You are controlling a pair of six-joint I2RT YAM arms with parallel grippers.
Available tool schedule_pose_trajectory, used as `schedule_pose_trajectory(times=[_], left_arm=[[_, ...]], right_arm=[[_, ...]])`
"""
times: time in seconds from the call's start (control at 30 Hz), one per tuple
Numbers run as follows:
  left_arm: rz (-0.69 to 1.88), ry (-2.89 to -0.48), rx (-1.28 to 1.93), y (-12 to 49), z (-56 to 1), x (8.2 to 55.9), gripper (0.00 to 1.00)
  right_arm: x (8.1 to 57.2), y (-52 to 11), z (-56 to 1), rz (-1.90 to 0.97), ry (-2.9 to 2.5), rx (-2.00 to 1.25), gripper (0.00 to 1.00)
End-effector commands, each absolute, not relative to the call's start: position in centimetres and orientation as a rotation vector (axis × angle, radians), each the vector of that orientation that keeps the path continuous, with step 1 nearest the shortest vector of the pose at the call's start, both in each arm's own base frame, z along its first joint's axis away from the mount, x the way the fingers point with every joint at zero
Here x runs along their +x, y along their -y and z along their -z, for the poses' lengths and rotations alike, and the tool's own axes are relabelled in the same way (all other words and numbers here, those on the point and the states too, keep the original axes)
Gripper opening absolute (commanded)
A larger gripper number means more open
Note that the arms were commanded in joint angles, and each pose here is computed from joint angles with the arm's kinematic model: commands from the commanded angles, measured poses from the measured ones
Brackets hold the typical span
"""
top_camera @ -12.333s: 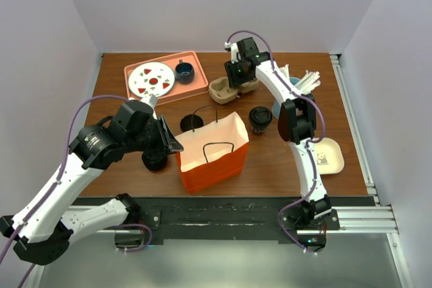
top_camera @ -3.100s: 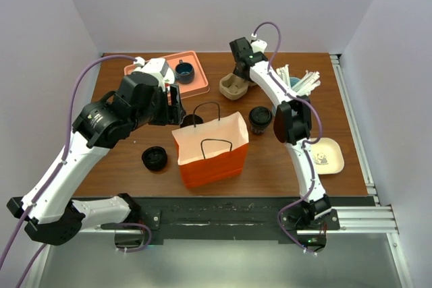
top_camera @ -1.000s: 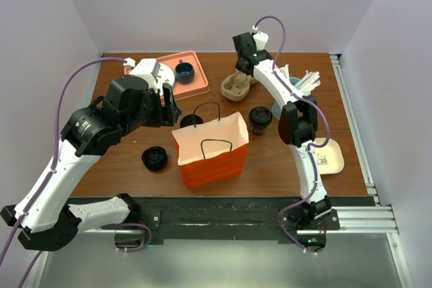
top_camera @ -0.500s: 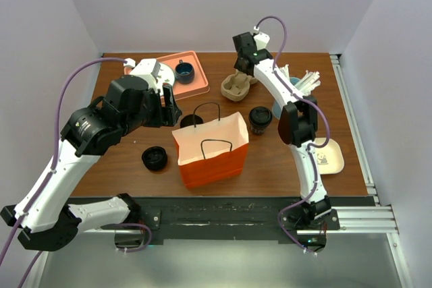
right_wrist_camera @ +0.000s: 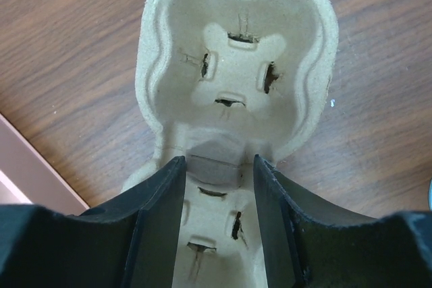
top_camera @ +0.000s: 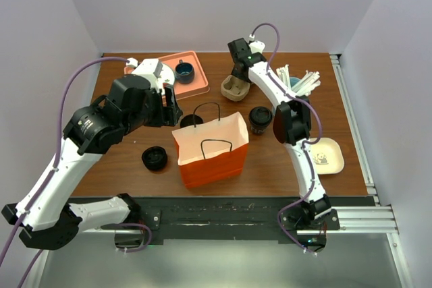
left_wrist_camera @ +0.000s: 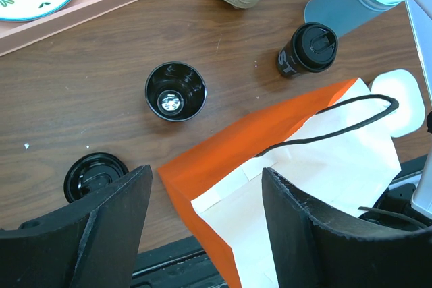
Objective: Pack the takeout coffee
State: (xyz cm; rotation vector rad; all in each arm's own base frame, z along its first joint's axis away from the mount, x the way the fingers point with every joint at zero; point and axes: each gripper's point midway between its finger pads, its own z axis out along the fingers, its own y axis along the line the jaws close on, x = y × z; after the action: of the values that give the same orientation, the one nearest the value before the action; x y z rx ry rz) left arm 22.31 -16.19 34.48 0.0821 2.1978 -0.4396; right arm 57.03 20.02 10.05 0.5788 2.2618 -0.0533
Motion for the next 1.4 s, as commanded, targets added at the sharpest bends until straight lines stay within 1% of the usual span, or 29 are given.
schedule_pose_trajectory(times=[0.0, 0.13, 0.37, 0.4, 0.43, 0.47, 0.57, 0.83, 1.0, 1.2, 1.37], left_arm=[[0.430, -2.156, 0.109, 16.0, -35.4, 22.8, 0.71], [0.419, -2.157, 0.115, 15.9, -35.4, 22.8, 0.71], [0.399, -2.147, 0.126, 15.7, -35.7, 23.0, 0.72], [0.394, -2.147, 0.127, 15.7, -35.7, 23.0, 0.71], [0.393, -2.144, 0.127, 15.6, -35.9, 23.1, 0.71], [0.390, -2.145, 0.132, 15.7, -35.9, 23.1, 0.72], [0.387, -2.146, 0.135, 15.6, -35.9, 23.1, 0.71], [0.387, -2.149, 0.141, 15.7, -35.6, 23.0, 0.71], [0.389, -2.151, 0.139, 15.8, -35.5, 23.1, 0.71], [0.396, -2.157, 0.134, 15.9, -35.3, 23.0, 0.71], [0.411, -2.152, 0.122, 16.1, -35.5, 23.1, 0.71]], right_arm=[[57.8, -20.6, -12.0, 0.035, -2.198, 0.612, 0.49], [57.8, -20.2, -11.4, 0.061, -2.204, 0.620, 0.51], [57.4, -20.3, -10.2, 0.071, -2.228, 0.650, 0.50], [57.4, -20.1, -10.2, 0.080, -2.224, 0.656, 0.49], [57.5, -20.1, -10.5, 0.076, -2.215, 0.662, 0.47], [57.4, -20.1, -10.5, 0.079, -2.214, 0.659, 0.43], [57.8, -20.1, -11.3, 0.070, -2.191, 0.639, 0.37], [59.0, -19.6, -15.0, 0.048, -2.101, 0.609, 0.33], [59.8, -19.5, -18.4, -0.006, -2.019, 0.617, 0.32], [60.1, -19.6, -19.5, -0.050, -1.974, 0.627, 0.33], [60.0, -19.8, -17.2, -0.040, -2.020, 0.645, 0.36]])
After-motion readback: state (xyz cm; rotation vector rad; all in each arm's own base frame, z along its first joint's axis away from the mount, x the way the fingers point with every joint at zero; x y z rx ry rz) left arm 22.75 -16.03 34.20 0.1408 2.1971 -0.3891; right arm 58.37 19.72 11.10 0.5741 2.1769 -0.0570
